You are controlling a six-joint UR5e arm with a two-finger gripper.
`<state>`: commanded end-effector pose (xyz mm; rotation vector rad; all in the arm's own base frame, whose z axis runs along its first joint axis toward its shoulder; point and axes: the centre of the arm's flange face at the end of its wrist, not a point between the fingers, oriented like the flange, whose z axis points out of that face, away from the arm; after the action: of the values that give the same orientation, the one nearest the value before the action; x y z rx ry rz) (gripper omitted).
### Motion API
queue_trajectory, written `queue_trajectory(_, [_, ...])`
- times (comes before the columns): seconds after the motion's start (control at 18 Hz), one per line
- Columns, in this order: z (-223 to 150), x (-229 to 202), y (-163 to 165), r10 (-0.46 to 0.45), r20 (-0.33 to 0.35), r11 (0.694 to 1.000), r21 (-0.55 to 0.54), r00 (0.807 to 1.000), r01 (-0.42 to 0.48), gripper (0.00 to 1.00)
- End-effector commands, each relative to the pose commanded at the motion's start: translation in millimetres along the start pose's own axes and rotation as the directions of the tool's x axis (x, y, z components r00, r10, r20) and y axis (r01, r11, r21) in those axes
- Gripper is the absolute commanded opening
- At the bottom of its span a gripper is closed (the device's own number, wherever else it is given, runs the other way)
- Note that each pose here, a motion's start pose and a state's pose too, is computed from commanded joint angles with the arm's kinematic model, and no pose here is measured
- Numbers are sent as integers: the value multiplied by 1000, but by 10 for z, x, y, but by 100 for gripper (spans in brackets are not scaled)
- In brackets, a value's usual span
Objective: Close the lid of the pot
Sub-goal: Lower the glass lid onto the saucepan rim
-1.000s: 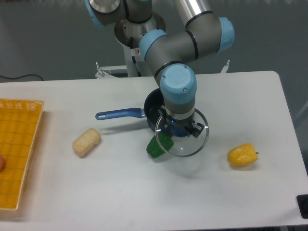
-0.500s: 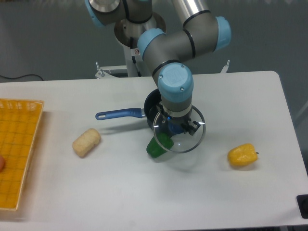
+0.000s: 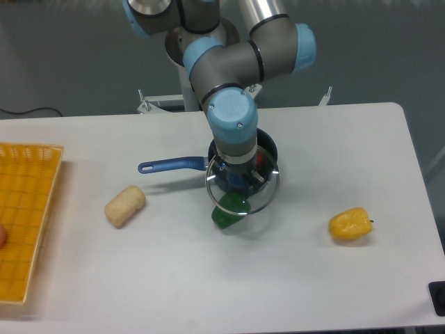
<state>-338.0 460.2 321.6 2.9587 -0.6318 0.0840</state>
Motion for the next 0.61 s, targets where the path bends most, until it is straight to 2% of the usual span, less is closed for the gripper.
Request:
queue_trajectory(0.17, [-8,38,25,79,-15,994,72,997,-78,52])
queue_trajectory(0.33, [-80,58,251,88,-9,990,113,996,-86,52])
queue_trajectory(0.61, [-90,181,731,166,8,975,148,986,-166,51])
